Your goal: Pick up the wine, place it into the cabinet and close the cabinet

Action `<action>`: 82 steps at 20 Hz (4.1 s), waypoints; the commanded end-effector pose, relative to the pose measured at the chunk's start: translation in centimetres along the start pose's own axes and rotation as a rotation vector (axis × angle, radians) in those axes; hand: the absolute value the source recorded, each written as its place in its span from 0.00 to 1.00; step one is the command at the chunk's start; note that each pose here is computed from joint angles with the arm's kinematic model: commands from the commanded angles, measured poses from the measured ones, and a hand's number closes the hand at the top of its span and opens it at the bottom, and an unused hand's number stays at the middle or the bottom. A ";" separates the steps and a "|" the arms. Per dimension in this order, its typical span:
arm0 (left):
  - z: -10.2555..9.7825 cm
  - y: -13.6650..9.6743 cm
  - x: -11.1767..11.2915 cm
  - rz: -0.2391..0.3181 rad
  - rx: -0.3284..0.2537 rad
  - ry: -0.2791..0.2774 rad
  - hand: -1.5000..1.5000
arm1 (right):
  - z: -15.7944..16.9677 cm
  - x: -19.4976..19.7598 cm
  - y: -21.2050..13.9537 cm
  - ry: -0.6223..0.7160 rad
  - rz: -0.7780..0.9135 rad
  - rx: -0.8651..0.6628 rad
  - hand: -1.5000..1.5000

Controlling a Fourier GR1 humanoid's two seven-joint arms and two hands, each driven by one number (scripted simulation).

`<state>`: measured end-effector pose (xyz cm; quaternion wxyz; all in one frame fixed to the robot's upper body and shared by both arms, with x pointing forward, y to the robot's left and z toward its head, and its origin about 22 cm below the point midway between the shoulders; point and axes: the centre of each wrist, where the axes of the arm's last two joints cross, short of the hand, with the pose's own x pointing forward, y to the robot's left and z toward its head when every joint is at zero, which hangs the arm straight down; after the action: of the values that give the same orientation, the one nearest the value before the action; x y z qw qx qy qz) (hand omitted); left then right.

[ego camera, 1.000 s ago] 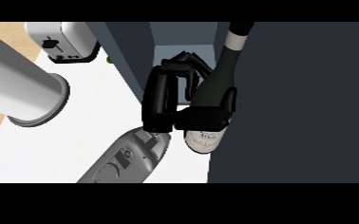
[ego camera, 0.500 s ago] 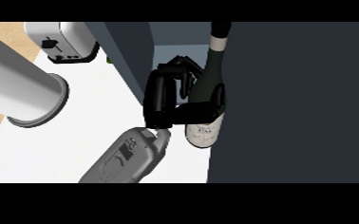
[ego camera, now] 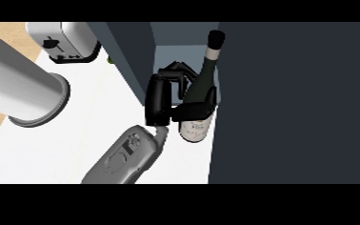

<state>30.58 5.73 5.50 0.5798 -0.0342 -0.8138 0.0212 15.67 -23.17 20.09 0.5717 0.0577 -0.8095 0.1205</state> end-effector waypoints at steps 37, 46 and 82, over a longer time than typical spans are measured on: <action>-8.8 3.5 -4.7 -0.110 0.111 0.041 1.00 | 1.6 1.6 -0.3 -0.030 -0.079 0.075 0.00; -10.8 5.6 -4.8 -0.175 0.163 -0.044 1.00 | 1.7 0.4 -0.1 -0.042 -0.080 0.062 0.00; -10.2 6.6 -7.0 -0.161 0.258 0.073 0.00 | 0.0 1.0 1.1 -0.068 -0.089 0.090 0.00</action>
<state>42.78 10.70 2.25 0.6070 0.0894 -0.7847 0.0885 16.56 -21.92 19.33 0.5629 0.1092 -0.8086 0.1321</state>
